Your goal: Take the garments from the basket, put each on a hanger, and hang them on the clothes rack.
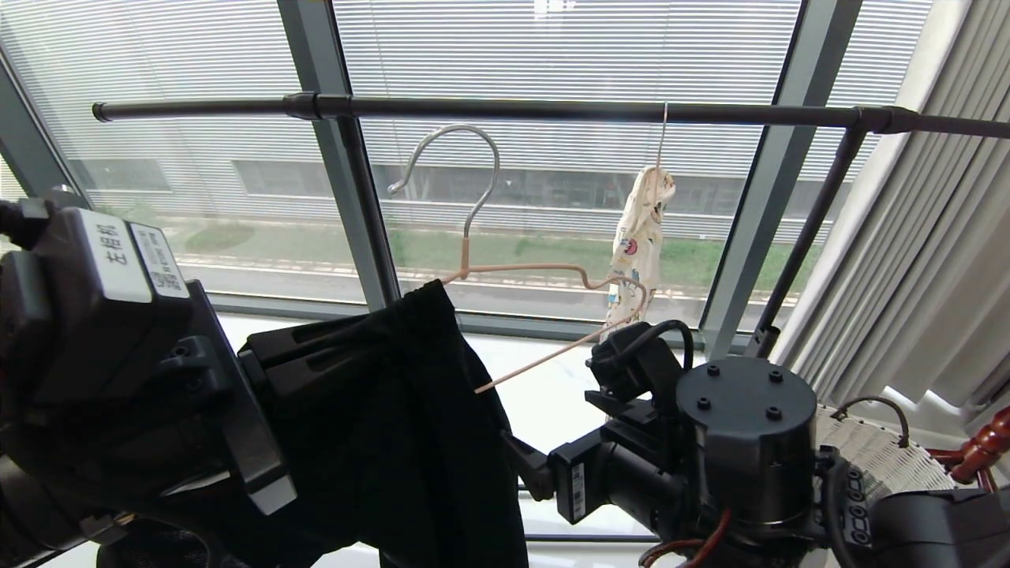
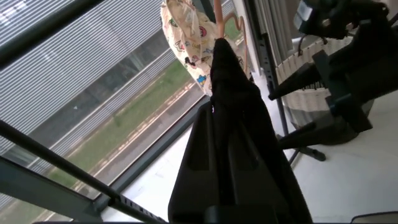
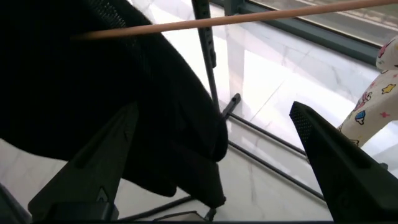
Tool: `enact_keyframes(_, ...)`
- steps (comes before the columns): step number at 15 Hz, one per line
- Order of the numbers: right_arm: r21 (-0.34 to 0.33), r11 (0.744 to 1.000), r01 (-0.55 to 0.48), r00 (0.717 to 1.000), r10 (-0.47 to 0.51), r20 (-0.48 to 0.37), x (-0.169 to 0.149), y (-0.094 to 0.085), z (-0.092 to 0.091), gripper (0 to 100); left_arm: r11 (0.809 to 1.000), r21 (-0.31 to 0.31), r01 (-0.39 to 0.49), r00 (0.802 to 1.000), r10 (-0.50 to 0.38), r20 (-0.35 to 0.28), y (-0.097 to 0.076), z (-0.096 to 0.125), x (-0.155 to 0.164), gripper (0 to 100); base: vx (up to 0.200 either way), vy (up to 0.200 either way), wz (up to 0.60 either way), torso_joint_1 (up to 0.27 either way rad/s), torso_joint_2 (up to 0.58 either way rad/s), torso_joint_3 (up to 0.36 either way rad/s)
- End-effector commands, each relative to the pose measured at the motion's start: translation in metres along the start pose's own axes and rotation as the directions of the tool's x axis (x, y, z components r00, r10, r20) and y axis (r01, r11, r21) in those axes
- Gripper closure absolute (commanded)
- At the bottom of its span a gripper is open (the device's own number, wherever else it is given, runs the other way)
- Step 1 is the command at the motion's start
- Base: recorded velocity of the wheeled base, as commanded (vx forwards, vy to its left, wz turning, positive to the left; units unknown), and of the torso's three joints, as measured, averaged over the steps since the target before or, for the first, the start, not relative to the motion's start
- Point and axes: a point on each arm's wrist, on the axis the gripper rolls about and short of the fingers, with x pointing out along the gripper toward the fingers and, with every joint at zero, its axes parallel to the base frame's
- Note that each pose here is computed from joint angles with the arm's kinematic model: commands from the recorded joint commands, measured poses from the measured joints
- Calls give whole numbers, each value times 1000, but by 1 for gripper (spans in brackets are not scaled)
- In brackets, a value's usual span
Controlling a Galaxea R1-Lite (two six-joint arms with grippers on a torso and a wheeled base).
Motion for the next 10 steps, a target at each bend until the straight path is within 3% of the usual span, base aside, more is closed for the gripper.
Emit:
enact_keyframes(1,-2,1000,21,1000,-21,-13,14,-2,-4,0,1000,3,23,1000,-23,21,-4,3,-1,100,0,0,0,0,0,0)
enact_keyframes(5,8,997,74,997,-74,-8,20,-19,-1,0,999,4,39,999,-39,30,-7,5,0,100,0,0,0,0,0,0)
enact_keyframes(10,-8,995,99,995,-99,-30,26,-23,-9,0,998,7,60,997,-60,49,-11,9,0,100,0,0,0,0,0,0)
